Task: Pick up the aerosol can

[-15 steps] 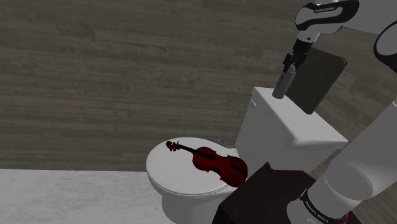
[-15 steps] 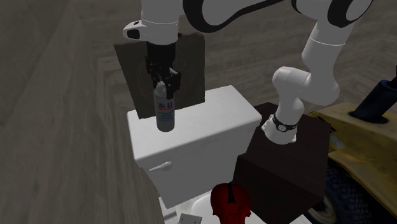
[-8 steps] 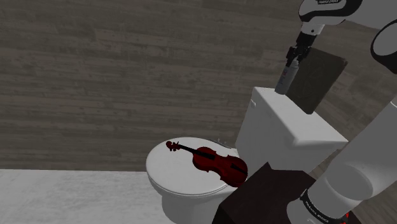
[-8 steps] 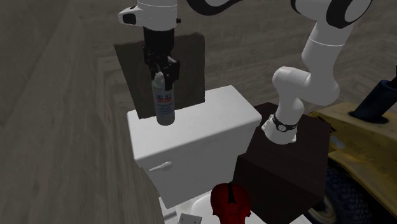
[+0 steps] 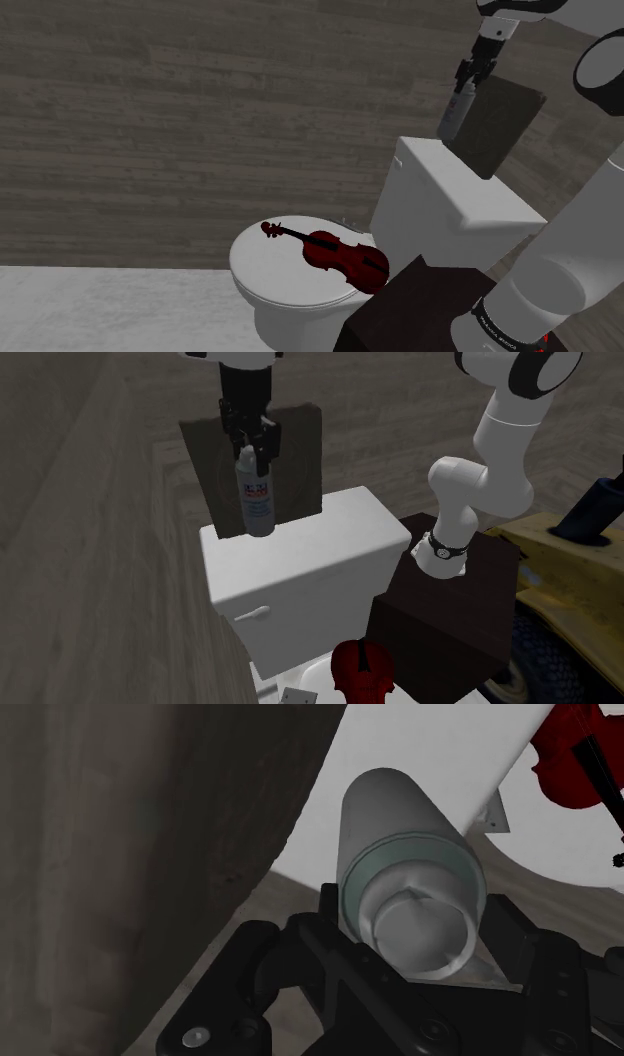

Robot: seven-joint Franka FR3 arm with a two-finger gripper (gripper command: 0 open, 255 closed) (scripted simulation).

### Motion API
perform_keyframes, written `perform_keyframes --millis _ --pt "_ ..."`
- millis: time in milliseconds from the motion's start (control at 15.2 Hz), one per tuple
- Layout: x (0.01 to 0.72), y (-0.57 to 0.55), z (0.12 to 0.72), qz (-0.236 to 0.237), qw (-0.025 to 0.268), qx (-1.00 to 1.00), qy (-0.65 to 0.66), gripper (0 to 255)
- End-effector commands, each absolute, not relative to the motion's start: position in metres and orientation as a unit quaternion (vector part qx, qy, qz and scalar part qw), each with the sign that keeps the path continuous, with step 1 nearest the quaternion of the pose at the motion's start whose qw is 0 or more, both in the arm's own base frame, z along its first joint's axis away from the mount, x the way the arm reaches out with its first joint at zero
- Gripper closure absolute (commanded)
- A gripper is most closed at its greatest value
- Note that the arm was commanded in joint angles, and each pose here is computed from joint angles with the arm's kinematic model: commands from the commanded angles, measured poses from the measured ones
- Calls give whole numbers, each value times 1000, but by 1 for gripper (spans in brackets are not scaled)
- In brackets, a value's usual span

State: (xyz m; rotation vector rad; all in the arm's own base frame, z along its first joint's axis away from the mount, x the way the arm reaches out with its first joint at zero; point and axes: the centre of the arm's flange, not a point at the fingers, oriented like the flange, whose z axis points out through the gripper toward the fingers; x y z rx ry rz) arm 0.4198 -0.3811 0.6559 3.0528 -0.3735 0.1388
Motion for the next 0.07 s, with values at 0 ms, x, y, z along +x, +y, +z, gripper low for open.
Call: perform_keyframes --millis 0 --pt "420 -381 659 45 32 991 -121 255"
